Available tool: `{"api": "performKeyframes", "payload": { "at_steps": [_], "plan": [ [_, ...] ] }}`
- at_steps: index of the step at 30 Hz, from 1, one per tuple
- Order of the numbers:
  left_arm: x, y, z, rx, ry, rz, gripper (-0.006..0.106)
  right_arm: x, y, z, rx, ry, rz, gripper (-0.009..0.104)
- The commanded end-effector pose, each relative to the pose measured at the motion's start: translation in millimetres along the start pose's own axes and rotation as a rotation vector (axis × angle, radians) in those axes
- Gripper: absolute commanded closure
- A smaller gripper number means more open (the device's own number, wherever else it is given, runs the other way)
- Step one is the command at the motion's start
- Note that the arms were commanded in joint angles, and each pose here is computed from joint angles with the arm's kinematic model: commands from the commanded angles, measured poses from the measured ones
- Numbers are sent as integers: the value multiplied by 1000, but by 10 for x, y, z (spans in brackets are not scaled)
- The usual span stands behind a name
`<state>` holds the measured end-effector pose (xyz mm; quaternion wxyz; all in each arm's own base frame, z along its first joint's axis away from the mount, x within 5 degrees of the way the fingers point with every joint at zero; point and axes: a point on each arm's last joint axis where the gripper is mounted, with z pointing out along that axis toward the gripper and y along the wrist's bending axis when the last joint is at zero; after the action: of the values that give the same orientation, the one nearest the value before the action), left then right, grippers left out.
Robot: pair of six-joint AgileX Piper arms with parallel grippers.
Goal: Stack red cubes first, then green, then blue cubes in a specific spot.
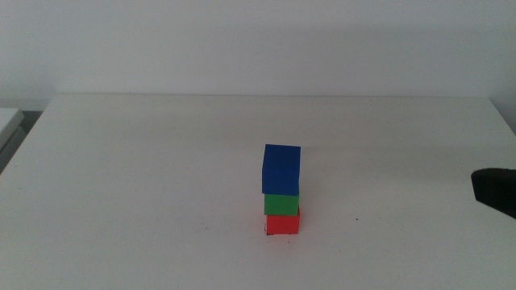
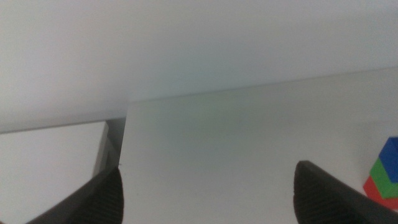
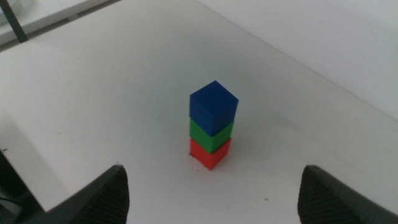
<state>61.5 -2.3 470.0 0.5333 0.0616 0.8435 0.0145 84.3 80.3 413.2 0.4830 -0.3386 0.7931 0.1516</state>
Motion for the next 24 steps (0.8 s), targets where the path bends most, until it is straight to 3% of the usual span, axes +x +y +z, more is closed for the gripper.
{"api": "performKeyframes", "payload": {
  "at_steps": [1,6,11,15,24],
  "plan": [
    [45,-8,32,6,37,-8,7,29,10,15,-11,4,13,17],
    [203,-22,190,-1,-6,-3,7,249,96,255,-68,-92,45,17],
    [685,-86,455,0,-183,-12,7,663,39,625,-10,-261,120,17],
    [1106,-134,677,1,-244,-18,7,1067,-131,743,113,-236,306,17],
    [1931,-227,1010,16,-351,-82,7,1746,-252,415,462,-350,343,17]
  ]
}}
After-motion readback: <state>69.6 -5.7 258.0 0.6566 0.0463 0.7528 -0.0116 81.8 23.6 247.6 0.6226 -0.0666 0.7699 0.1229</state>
